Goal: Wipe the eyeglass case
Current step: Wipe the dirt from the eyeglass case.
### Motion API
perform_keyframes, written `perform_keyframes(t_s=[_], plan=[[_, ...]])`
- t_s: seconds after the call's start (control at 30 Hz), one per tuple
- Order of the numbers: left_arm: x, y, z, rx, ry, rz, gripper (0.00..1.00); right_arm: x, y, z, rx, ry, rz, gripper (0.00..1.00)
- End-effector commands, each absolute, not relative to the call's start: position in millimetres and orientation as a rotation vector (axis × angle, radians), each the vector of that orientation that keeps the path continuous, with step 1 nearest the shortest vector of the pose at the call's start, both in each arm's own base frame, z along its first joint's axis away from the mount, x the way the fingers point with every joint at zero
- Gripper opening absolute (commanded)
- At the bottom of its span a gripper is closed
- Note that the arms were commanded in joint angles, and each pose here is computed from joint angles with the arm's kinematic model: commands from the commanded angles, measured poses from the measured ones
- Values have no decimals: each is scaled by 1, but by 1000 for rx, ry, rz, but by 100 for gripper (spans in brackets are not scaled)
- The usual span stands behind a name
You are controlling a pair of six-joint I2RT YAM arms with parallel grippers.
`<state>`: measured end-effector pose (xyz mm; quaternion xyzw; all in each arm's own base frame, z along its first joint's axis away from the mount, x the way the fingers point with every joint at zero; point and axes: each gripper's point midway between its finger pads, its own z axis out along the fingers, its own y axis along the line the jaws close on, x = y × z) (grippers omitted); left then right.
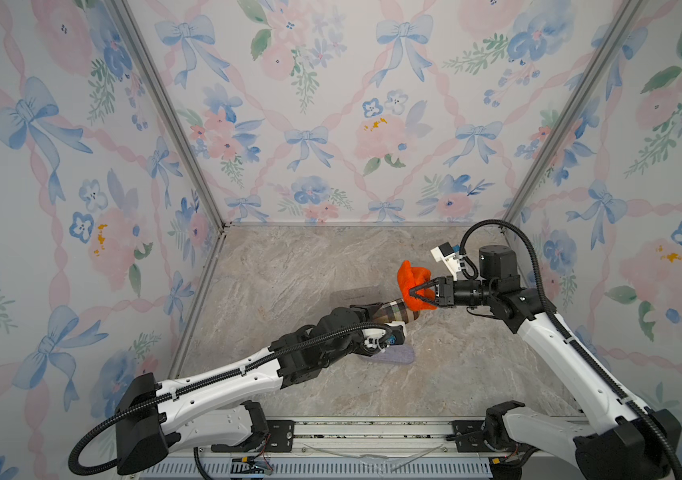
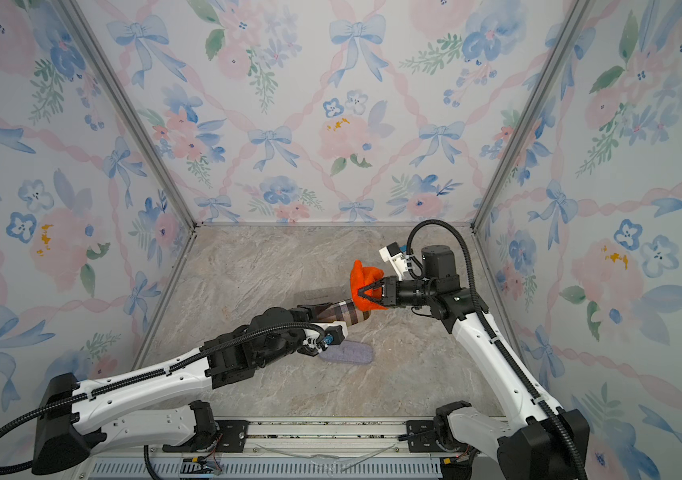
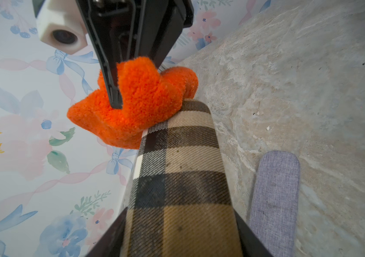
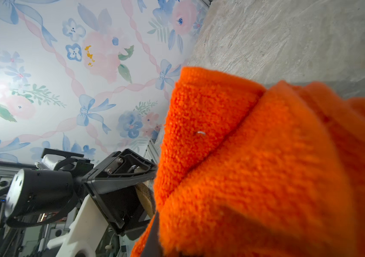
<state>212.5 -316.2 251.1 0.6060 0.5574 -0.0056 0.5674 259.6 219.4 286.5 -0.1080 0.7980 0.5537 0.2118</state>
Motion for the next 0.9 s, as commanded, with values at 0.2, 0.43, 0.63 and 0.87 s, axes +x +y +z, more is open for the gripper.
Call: perform_keyframes(t_s=[0.2, 0.43, 0.63, 0.87], plan=[[238, -296, 302, 1121, 1314, -113, 21, 270, 203, 307, -178, 2129, 1670, 0], [223, -314, 300, 1164, 1296, -261, 22, 274, 207, 322, -163, 2041, 1736, 0], [193, -329, 296, 1244, 1292, -423, 22, 290, 212, 345, -223, 1952, 1732, 0], [202, -308, 327, 993, 1418, -741, 21, 292, 197, 369, -247, 1870, 1634, 0]])
